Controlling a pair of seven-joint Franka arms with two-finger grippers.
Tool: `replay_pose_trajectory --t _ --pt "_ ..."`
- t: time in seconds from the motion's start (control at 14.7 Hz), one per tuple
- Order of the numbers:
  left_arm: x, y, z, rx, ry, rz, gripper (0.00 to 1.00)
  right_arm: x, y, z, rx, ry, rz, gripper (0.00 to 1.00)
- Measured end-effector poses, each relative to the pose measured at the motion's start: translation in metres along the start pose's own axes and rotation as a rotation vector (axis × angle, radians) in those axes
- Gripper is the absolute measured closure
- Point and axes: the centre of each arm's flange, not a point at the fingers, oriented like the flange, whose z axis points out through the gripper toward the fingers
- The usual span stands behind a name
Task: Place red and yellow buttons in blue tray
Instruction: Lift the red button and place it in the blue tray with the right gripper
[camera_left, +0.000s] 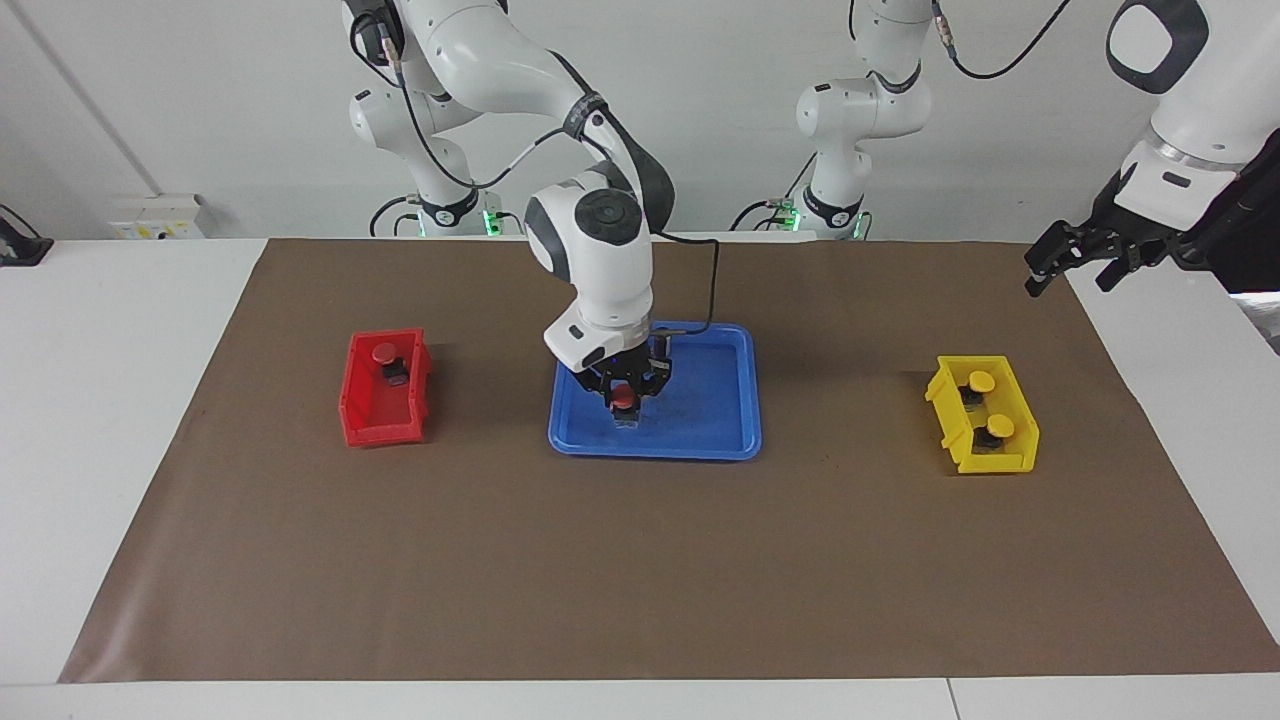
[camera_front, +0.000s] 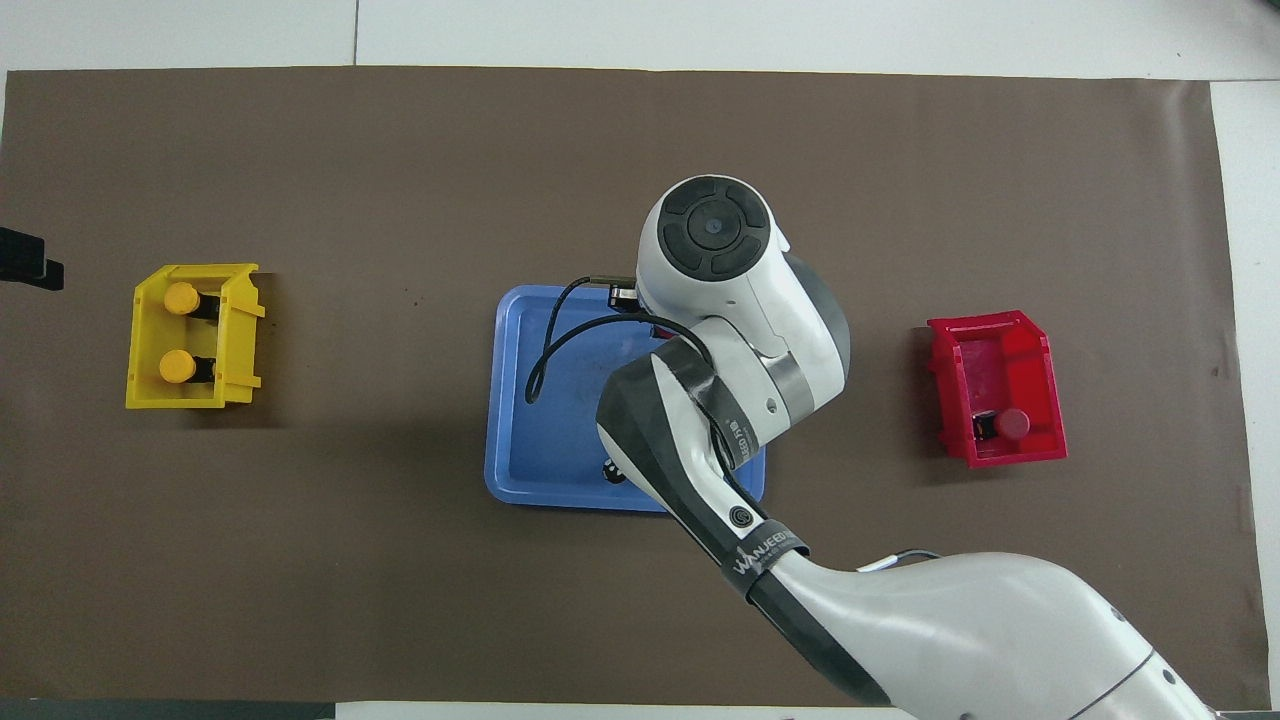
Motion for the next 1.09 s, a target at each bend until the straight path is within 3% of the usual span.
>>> replay_pose_trajectory --t 0.34,0.68,0.89,0.95,1.09 --pt "-0.003 -0.002 0.012 0.0 0.027 -0.003 0.0 -0.036 -0.034 0.027 0.001 0.001 -0.009 0.59" --pt "-0.006 -0.016 0.032 0.003 0.058 0.012 0.0 -0.037 -0.028 0.037 -0.014 0.004 -0.01 0.58" --pt "0.006 -0.019 0.073 0.007 0.078 0.02 0.04 -0.034 -0.025 0.035 -0.024 0.012 -0.011 0.34" --pt "0.013 -0.019 0.091 0.008 0.077 0.022 0.12 -0.029 -0.023 0.027 -0.035 0.026 -0.012 0.22" --pt "0.033 -0.018 0.136 0.011 0.075 0.026 0.18 -0.007 -0.004 -0.01 -0.058 0.063 0.002 0.02"
